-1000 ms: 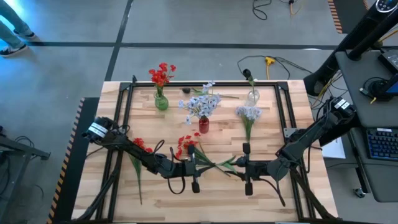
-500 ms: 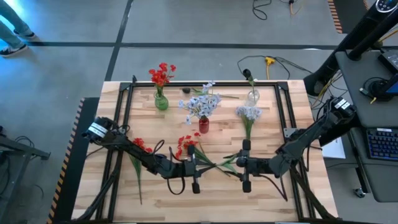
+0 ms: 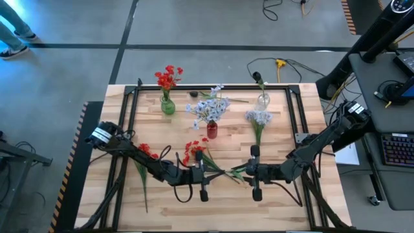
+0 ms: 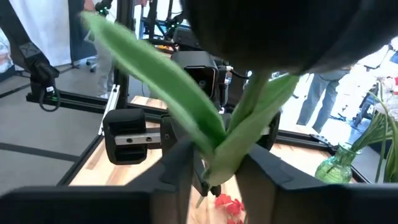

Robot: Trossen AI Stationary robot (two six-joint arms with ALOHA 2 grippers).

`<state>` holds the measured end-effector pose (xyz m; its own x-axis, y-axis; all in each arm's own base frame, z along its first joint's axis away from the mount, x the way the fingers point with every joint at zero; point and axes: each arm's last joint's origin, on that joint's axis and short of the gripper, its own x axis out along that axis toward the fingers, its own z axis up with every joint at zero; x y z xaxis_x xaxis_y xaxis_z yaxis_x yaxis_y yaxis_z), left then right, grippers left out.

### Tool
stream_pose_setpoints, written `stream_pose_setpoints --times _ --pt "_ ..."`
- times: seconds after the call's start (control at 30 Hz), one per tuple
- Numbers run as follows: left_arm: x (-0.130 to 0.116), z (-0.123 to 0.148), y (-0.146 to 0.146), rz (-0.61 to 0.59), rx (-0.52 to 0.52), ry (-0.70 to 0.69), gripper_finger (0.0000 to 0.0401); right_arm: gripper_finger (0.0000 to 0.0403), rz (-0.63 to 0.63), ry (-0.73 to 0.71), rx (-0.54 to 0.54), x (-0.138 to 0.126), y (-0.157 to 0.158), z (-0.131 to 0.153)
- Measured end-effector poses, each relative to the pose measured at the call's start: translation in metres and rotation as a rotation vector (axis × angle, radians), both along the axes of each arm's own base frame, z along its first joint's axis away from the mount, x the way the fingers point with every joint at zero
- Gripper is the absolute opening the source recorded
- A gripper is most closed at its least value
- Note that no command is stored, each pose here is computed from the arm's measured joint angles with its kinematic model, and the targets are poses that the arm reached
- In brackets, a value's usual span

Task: Sort flowers into vase by color
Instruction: Put the bottom black flower into the transparent vase

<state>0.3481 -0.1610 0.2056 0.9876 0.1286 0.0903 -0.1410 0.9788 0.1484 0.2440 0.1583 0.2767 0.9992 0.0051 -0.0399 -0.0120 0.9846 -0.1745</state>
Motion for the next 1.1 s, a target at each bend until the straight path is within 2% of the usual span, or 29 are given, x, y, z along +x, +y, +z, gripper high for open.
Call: stream_pose_setpoints --times 0.17,0.27,0.43,0.67,0.8,0.93,1.1 --pt "0.0 0.0 0.001 0.02 -0.007 0.002 0.0 0.0039 -0.001 0.0 -0.009 0.0 0.0 0.0" --pt "0.0 0.0 0.001 0.028 -0.008 0.005 0.0007 0.0016 -0.003 0.001 -0.013 0.0 0.0 0.0" --pt "0.0 0.0 0.001 0.039 -0.014 0.005 0.0057 0.0015 0.0 0.004 -0.014 0.0 0.0 0.0" --pt "0.0 -0.004 0.0 0.042 -0.021 0.036 0.017 0.0014 0.0 0.024 -0.008 0.0 0.0 -0.002" --pt "-0.001 -0.007 0.0 0.083 -0.036 0.061 0.0218 0.0013 -0.005 0.048 0.009 -0.002 -0.001 -0.004" --pt "-0.003 -0.012 -0.001 0.119 -0.047 0.107 0.0244 0.0013 -0.063 0.073 0.022 -0.006 -0.006 -0.002" --pt "-0.006 -0.023 -0.004 0.168 -0.069 0.189 0.0252 0.0013 -0.119 0.104 0.063 -0.018 -0.016 0.005"
